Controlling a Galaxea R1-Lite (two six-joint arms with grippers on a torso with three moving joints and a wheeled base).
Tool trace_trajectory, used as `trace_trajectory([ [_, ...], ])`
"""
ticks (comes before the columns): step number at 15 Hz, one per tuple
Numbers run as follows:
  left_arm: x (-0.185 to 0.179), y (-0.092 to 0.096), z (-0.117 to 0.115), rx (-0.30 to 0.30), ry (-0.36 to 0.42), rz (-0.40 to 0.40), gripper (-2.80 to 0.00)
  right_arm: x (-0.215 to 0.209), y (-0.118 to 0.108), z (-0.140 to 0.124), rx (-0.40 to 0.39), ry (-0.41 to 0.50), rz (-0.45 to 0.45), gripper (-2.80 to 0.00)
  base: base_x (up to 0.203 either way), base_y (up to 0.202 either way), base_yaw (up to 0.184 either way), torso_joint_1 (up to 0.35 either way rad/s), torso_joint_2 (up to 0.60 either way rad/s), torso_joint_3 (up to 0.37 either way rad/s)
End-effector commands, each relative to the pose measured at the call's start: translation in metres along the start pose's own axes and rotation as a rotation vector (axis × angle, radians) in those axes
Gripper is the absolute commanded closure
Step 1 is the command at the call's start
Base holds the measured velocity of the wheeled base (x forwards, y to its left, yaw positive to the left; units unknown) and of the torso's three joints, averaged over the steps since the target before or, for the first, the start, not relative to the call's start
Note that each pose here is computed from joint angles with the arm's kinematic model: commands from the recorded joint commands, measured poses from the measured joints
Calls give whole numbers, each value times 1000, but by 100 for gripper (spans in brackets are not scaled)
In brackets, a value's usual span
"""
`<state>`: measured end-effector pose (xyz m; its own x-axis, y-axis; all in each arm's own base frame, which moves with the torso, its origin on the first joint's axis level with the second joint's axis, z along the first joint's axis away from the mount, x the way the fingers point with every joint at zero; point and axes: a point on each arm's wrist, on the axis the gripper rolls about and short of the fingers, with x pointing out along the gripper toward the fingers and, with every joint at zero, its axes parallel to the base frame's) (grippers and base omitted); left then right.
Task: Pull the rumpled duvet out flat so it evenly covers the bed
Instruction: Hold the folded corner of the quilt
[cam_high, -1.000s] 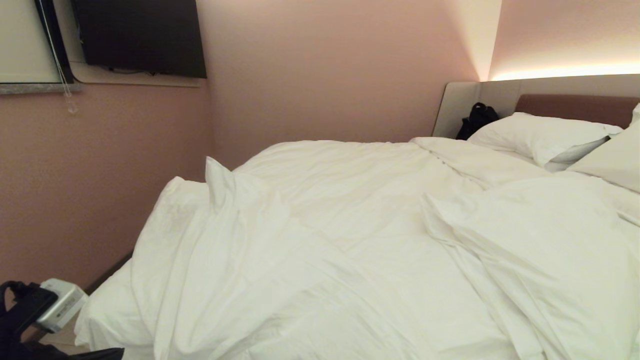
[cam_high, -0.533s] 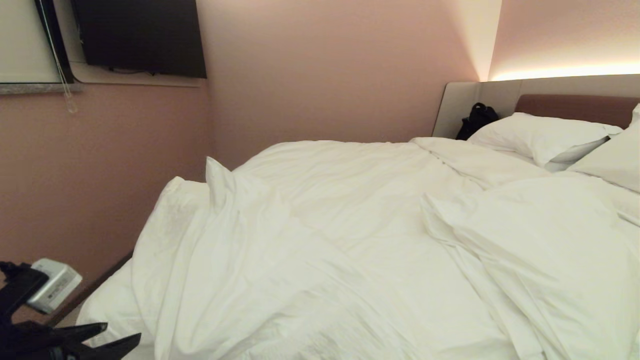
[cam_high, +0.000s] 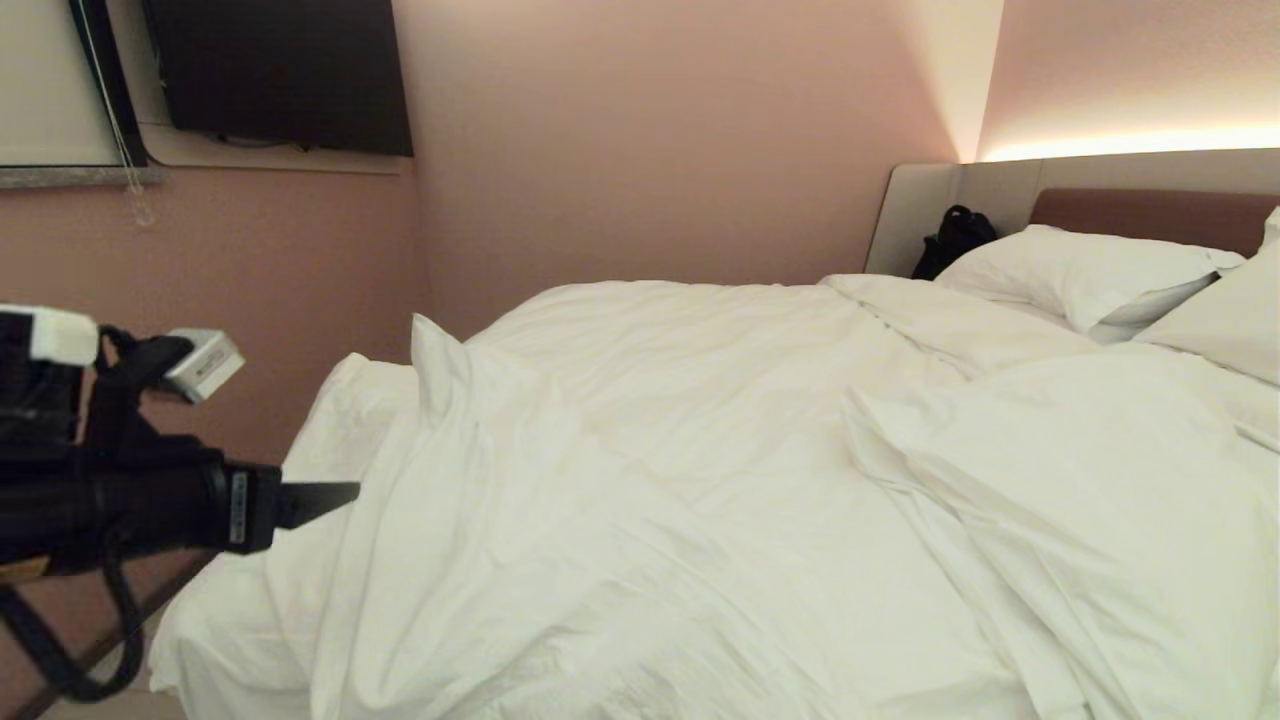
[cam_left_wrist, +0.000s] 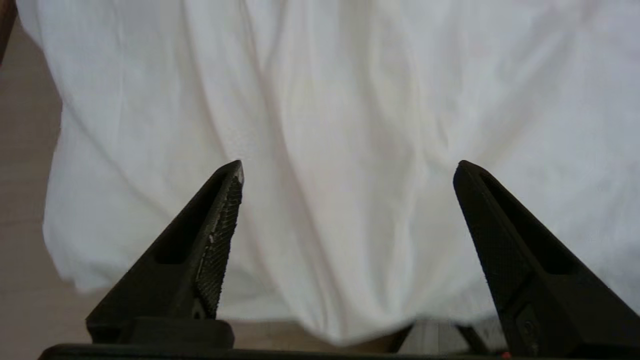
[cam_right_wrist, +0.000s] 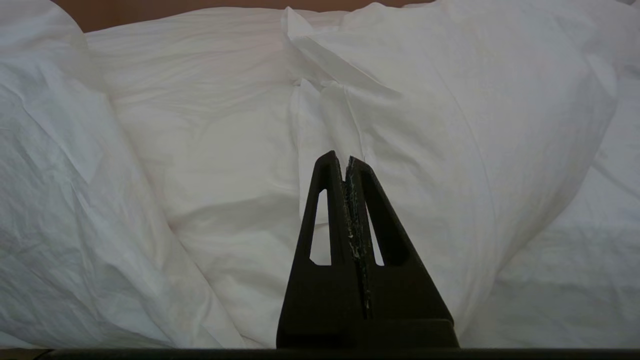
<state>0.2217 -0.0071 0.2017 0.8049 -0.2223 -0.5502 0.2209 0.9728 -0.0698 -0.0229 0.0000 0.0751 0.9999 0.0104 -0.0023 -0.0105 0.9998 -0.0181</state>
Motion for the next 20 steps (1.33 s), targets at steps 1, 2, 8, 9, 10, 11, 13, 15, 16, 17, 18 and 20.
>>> trace_trajectory([
  [1,53,11,21,-21,62,-8,-280,0,0,0,0,1,2,0,0,0,0,0,0,0],
  [2,73,16,35,-31,54,-8,-280,0,0,0,0,1,2,0,0,0,0,0,0,0],
  [8,183,20,76,-261,58,-39,-280,0,0,0,0,1,2,0,0,0,0,0,0,0],
  [9,195,12,79,-337,75,-53,-280,0,0,0,0,1,0,0,0,0,0,0,0,0],
  [10,205,3,80,-418,100,-63,0,0,0,0,0,1,2,0,0,0,0,0,0,0],
  [11,210,-5,80,-462,123,-72,0,0,0,0,0,1,0,0,0,0,0,0,0,0],
  [13,213,-15,81,-466,122,-86,0,0,0,0,0,1,0,0,0,0,0,0,0,0],
  [15,220,-24,83,-472,113,-83,0,0,0,0,0,1,2,0,0,0,0,0,0,0],
  [16,227,-28,83,-480,108,-68,0,0,0,0,0,1,2,0,0,0,0,0,0,0],
  [17,234,-31,83,-488,99,-46,0,0,0,0,0,1,2,0,0,0,0,0,0,0],
  [18,247,-34,82,-499,90,-9,0,0,0,0,0,1,0,0,0,0,0,0,0,0],
  [20,258,-43,81,-520,76,26,0,0,0,0,0,1,2,0,0,0,0,0,0,0],
])
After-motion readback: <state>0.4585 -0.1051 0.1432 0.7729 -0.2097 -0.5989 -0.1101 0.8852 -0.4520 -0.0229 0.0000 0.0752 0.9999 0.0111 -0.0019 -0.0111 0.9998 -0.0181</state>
